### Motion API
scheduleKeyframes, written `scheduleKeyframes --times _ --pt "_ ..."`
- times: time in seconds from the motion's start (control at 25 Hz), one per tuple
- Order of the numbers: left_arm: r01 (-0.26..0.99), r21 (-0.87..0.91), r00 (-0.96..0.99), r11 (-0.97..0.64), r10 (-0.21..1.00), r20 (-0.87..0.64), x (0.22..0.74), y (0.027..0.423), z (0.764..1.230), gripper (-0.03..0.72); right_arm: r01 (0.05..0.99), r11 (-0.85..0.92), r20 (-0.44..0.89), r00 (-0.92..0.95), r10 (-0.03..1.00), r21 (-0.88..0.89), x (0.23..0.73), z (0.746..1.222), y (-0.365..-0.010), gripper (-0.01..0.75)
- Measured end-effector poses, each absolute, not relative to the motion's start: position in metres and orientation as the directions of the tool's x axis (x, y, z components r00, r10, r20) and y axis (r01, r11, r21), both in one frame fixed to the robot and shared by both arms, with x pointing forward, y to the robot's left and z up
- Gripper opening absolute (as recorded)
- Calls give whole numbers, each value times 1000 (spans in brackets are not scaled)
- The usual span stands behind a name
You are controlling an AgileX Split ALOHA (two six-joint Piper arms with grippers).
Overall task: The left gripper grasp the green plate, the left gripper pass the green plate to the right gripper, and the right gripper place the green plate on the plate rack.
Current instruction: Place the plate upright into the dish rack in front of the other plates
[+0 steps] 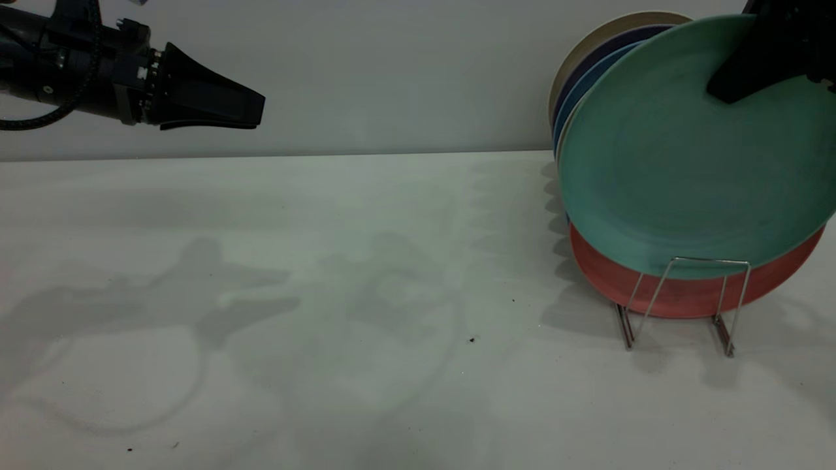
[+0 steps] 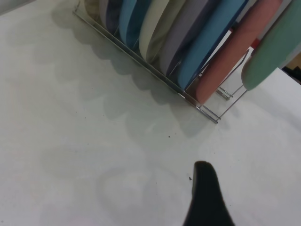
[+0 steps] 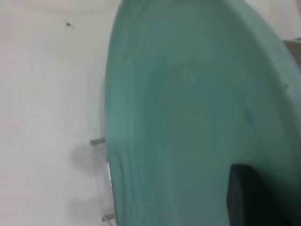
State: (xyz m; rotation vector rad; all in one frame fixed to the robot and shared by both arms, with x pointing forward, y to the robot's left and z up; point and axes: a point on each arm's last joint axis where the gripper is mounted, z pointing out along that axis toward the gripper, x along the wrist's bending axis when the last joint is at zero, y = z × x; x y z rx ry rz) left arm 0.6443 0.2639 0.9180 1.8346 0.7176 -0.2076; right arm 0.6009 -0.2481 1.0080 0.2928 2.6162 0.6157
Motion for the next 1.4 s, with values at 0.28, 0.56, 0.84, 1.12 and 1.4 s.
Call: scheduleKeyframes --times 0.28,0.56,0.84,1.12,1.4 --pt "565 796 801 -215 373 -468 644 264 918 526 177 861 -288 -894 344 477 606 989 -248 142" --pt "565 796 801 -215 373 -468 644 264 918 526 210 843 -262 -889 376 496 606 989 -247 353" --pt "565 796 801 -216 373 -468 644 264 918 526 241 817 -223 -887 404 523 603 992 -245 470" --pt "565 796 801 -216 373 -468 644 264 918 526 231 797 -230 -880 415 558 588 1023 -243 473" --pt "570 794 800 -212 364 -477 644 264 919 526 287 763 -110 -900 422 579 564 1047 -240 473"
